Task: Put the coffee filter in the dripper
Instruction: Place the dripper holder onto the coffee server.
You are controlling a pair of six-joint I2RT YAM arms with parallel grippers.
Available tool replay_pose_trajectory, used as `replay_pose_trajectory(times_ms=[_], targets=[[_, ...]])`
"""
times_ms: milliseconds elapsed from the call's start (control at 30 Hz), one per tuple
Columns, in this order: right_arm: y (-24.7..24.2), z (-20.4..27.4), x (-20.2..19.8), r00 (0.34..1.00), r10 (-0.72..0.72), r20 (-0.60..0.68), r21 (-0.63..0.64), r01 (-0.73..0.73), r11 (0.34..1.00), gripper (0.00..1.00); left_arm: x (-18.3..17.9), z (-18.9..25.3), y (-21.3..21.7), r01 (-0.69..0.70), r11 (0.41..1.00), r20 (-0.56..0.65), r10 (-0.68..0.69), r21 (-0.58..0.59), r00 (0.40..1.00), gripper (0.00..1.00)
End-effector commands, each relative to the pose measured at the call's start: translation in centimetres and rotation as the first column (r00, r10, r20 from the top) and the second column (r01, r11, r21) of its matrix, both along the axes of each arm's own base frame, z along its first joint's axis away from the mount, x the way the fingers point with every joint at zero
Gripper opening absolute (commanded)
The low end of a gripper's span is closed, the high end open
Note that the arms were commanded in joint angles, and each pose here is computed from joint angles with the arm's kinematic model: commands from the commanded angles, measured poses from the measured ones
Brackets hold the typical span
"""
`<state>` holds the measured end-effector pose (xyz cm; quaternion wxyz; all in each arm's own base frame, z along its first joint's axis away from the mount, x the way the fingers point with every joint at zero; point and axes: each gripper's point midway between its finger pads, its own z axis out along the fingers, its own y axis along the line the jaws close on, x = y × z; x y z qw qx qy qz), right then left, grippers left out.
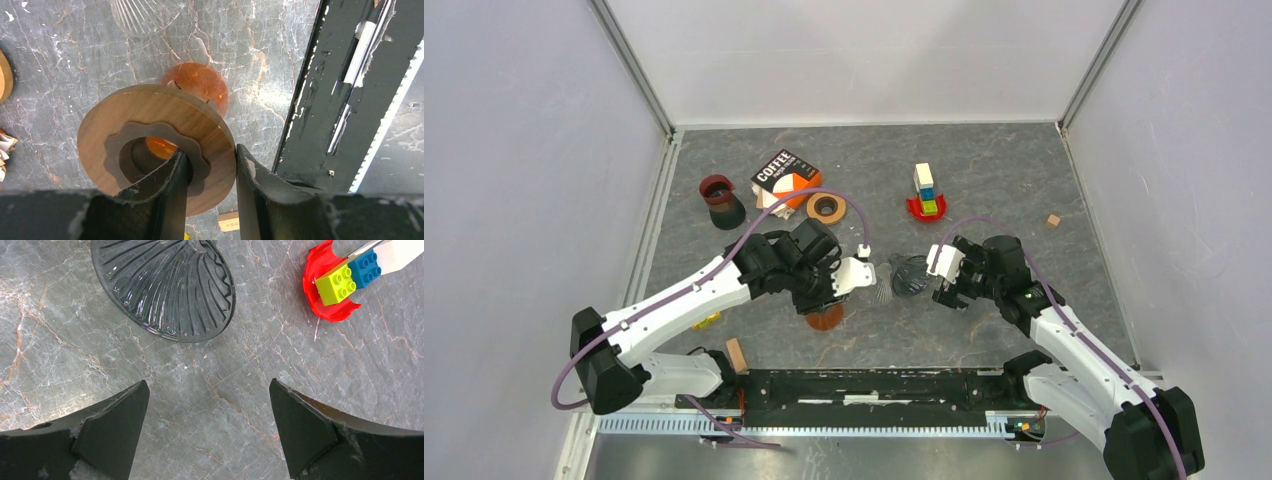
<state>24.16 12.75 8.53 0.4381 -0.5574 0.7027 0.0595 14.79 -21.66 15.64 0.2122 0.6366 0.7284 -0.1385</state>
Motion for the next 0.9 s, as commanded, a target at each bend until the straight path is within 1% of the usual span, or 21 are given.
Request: replay_pose_trajectory(times_ms=[0, 300, 600, 800, 833, 867], targets=[[0.3, 0.7, 0.2, 0.999, 0.017, 0.027, 0.012, -0.018, 1.0, 0.98, 0.7, -0.3, -0.7, 0.047, 0.999, 0.046, -0.048, 0.003, 0.998, 0.3], [0.5, 0.6, 0.1, 0.999, 0.025, 0.022, 0.017, -0.026, 1.0, 0.98, 0.6, -1.0, -0.4, 0.051, 0.998, 0.041, -0.052, 0.023, 0.998, 0.33], [1.6, 1.8, 0.9, 1.0, 0.021, 0.013, 0.073, -0.022, 0.997, 0.98, 0.4, -1.6, -0.7, 0.065, 0.998, 0.021, -0.065, 0.022, 0.998, 0.38], [2.2, 2.4, 3.0, 1.0, 0.013, 0.024, 0.071, -0.015, 0.997, 0.98, 0.7, -1.2, -0.9, 0.057, 0.998, 0.032, -0.057, 0.018, 0.998, 0.51], [2.4, 2.5, 3.5, 1.0, 0.007, 0.022, 0.074, -0.008, 0.997, 0.98, 0.8, -1.1, -0.9, 0.057, 0.998, 0.033, -0.057, 0.017, 0.998, 0.55], [2.6, 2.5, 4.0, 1.0, 0.002, 0.023, 0.078, -0.004, 0.997, 0.98, 0.8, -1.0, -1.0, 0.054, 0.998, 0.037, -0.054, 0.014, 0.998, 0.61]])
